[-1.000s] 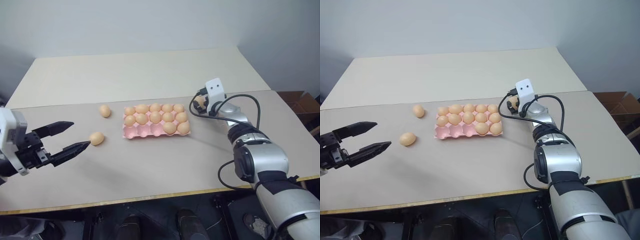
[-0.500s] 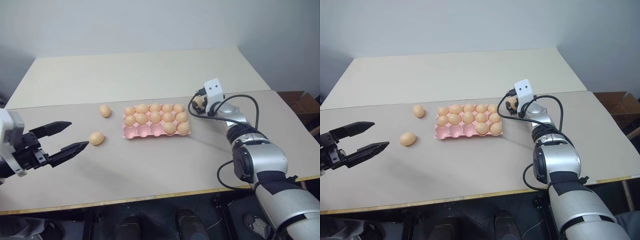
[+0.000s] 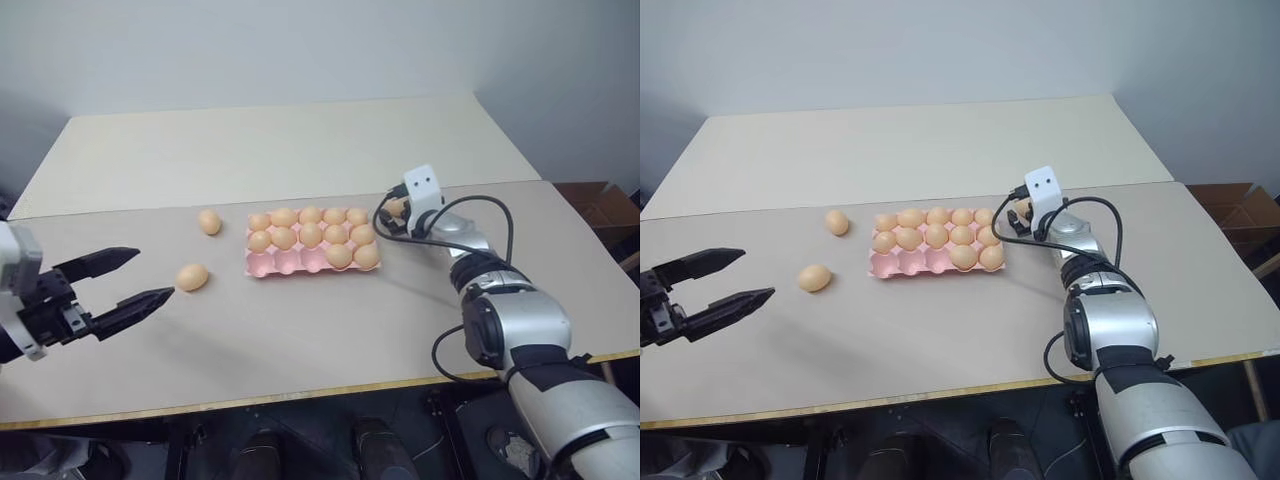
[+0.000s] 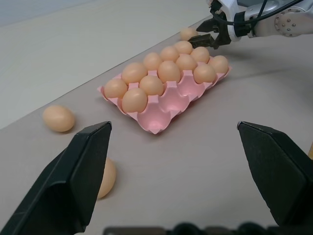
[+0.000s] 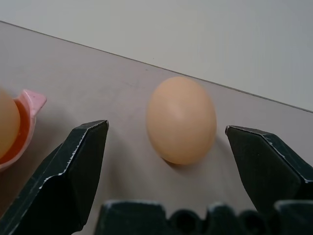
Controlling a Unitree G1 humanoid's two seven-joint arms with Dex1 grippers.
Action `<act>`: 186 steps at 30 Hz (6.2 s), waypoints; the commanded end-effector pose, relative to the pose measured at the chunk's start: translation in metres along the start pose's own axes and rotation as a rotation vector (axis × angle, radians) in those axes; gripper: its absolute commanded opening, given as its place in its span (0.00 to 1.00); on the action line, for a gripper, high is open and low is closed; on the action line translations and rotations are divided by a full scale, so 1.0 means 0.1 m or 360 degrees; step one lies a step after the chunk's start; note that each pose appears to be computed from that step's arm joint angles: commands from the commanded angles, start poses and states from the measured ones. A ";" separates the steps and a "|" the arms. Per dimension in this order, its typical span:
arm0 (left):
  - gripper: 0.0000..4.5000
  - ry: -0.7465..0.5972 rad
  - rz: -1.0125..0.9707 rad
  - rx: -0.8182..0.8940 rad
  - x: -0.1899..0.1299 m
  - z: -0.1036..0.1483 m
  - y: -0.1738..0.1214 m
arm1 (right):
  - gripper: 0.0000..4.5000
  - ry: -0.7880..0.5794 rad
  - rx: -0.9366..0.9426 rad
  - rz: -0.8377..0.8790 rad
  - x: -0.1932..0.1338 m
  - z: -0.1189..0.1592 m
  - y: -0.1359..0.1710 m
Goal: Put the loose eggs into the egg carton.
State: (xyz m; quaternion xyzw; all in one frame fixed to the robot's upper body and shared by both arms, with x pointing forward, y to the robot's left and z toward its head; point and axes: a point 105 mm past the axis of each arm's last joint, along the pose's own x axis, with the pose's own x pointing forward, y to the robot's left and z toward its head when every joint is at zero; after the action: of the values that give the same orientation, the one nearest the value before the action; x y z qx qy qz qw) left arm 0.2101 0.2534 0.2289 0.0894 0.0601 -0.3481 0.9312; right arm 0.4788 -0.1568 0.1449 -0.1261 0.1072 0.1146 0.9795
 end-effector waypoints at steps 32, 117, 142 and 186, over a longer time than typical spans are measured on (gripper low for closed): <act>1.00 -0.0067 -0.0039 -0.0035 0.14 -0.05 -0.15 | 0.33 -0.0320 -0.0030 0.0044 -0.10 0.70 -0.17; 1.00 -0.0056 -0.0115 0.0012 0.16 -0.07 -0.08 | 0.99 0.0132 -0.0445 0.0238 -0.44 -0.10 -0.65; 1.00 -0.0075 -0.0136 0.0035 0.22 0.00 -0.04 | 0.53 -0.0051 -0.0205 0.0230 -0.52 0.05 -0.62; 1.00 -0.0023 -0.0201 0.0088 0.18 0.00 0.07 | 0.99 -0.0553 -0.0424 0.1110 -1.98 0.69 0.39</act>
State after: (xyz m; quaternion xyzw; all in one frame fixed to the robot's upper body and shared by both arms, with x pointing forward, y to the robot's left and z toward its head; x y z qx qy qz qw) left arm 0.2314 0.2421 0.2167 0.0813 0.0631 -0.4115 0.9056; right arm 0.3096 -0.1360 0.2317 -0.1719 -0.0049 0.4491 0.8767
